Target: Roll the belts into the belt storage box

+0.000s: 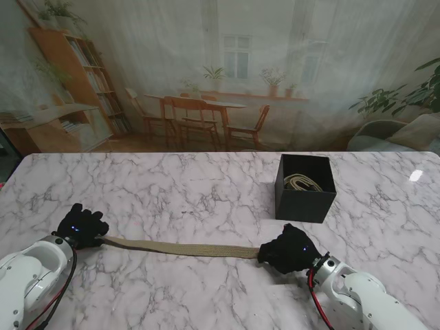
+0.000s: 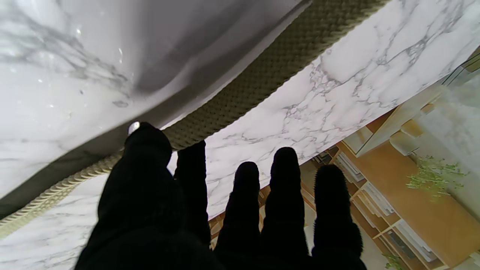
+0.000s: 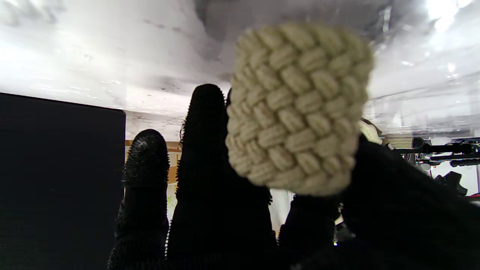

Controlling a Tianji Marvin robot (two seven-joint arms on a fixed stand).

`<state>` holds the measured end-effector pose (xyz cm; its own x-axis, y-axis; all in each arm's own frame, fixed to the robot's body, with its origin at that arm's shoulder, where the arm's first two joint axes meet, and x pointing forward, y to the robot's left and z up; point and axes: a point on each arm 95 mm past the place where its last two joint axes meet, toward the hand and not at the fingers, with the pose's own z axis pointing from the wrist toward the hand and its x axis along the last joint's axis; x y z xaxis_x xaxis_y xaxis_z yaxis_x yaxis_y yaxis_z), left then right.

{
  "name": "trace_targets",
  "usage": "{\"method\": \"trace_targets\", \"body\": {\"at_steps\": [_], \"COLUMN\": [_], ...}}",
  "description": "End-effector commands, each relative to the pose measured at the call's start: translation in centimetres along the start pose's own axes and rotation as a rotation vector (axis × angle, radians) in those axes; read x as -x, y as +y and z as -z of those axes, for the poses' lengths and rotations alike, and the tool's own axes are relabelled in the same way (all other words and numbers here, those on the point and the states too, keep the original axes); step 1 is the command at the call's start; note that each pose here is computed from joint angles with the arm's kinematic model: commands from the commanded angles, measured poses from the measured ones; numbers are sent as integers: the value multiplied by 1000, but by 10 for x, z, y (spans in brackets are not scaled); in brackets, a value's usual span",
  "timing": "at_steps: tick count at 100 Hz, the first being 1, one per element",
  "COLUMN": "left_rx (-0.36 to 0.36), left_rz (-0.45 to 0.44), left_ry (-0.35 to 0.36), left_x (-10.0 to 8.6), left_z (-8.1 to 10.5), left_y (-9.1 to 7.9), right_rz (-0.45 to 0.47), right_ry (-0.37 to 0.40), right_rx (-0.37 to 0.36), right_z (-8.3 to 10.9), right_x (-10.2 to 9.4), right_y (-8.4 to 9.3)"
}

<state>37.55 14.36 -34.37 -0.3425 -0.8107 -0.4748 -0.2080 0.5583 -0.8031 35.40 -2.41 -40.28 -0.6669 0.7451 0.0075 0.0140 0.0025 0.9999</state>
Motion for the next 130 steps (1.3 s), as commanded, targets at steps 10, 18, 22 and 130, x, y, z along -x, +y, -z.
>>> {"method": "trace_targets", "body": {"at_steps": [10, 18, 22, 130], "left_rx": [10, -13, -28, -41], "left_rz": [-23, -30, -36, -65], "left_ry": [39, 51, 56, 126], "left_x": [-3, -4, -5, -29], "left_z": [7, 11, 13, 53], "left_y": [7, 7, 7, 2], "right_rz": [4, 5, 7, 72], "right_ry": [-10, -16, -20, -114], "right_rx": [-13, -15, -16, -29], "right_z": [3, 4, 4, 5], "right_x": [0, 0, 0, 5], "right_y": [-4, -5, -5, -12]}}
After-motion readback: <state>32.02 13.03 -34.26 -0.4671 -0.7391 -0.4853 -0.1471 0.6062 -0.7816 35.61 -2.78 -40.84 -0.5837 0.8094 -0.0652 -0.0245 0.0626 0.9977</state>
